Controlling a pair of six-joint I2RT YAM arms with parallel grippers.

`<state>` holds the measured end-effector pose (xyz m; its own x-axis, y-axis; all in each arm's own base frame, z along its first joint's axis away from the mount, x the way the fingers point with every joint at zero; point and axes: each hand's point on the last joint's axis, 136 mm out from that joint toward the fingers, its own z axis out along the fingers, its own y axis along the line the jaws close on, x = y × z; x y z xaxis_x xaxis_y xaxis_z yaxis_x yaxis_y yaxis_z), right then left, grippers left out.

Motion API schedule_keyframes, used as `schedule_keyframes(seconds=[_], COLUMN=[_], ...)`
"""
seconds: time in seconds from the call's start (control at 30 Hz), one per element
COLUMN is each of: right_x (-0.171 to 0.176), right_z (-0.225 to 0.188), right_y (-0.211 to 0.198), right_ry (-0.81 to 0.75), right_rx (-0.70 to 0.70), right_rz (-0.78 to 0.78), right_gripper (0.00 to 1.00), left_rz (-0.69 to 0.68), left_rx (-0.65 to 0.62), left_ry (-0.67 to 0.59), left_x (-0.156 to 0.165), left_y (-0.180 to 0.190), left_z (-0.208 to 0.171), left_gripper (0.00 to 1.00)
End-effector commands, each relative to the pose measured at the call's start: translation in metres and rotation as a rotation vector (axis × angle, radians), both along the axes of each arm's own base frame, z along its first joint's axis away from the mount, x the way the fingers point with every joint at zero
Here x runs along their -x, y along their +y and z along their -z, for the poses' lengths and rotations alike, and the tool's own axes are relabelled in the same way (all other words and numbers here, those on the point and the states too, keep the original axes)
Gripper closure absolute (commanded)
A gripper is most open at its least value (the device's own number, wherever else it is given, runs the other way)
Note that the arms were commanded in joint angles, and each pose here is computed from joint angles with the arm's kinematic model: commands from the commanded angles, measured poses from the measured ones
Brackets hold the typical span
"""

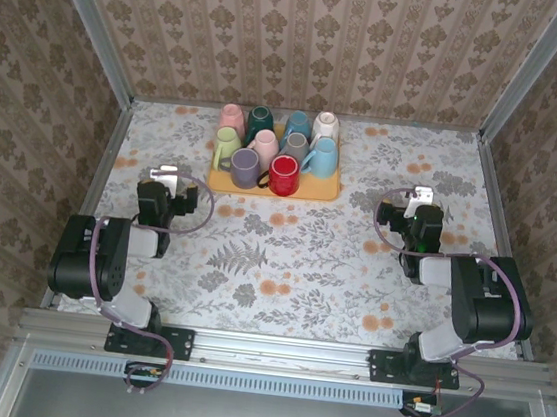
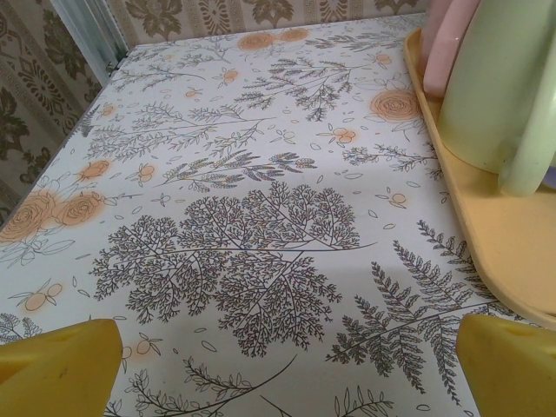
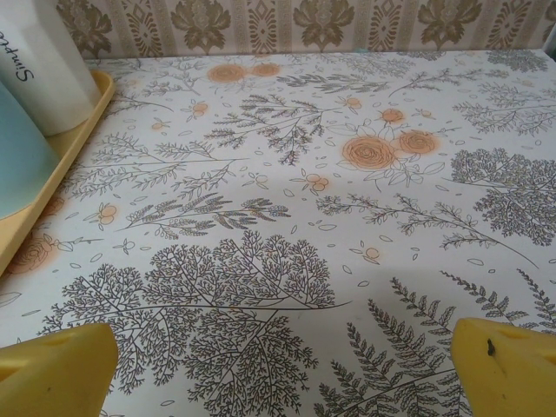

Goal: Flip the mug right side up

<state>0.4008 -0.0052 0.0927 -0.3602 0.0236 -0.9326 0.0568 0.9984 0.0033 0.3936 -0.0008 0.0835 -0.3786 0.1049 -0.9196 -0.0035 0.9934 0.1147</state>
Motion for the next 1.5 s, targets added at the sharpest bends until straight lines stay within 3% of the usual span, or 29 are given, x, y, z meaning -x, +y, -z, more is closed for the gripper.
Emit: schedule_keyframes(seconds=[0.0,0.63,0.73,0.87,0.97,1.07,1.13,1.27,1.37,1.47], right_x=[-0.001,0.008,0.014,0.008,0.010,0.026,0.045,0.090,0.116,0.138], right_z=[-0.005,-0.011,-0.027,-0.070,-0.111,-0.157,-0.182,-0.215,-0.220,-0.219], right_y=[0.001,-0.001,0.008,0.033,0.056,0.095,0.124,0.160,0.142,0.126], right_ry=[-0.014,-0.062,-0.058,-0.032,-0.095,-0.096,-0.097,-0.016,0.129,0.254], right_rx=[-0.009,-0.013,0.027,0.063,-0.063,-0.064,-0.087,-0.111,-0.068,-0.099], right_rz=[-0.012,0.003,-0.019,-0.058,-0.071,-0.151,-0.249,-0.360,-0.258,-0.218], right_gripper=[0.00,0.00,0.00,0.00,0.00,0.00,0.00,0.00,0.00,0.00], left_rz=[0.004,-0.041,-0.109,-0.020,0.030,0.149,0.208,0.174,0.234,0.345], left_rx=[0.006,-0.055,-0.096,-0.144,-0.037,0.043,0.120,0.186,0.182,0.173], left_ry=[-0.032,-0.063,-0.087,-0.167,-0.205,-0.250,-0.206,0.071,0.239,0.343], left_x=[-0.005,0.001,0.008,0.013,0.028,0.058,0.081,0.124,0.149,0.152], left_y=[0.001,-0.001,0.004,-0.020,-0.042,-0.076,-0.097,-0.105,-0.112,-0.125], left_z=[-0.011,-0.018,-0.042,-0.094,-0.148,-0.194,-0.204,-0.198,-0.189,-0.187], left_gripper=[0.00,0.00,0.00,0.00,0.00,0.00,0.00,0.00,0.00,0.00])
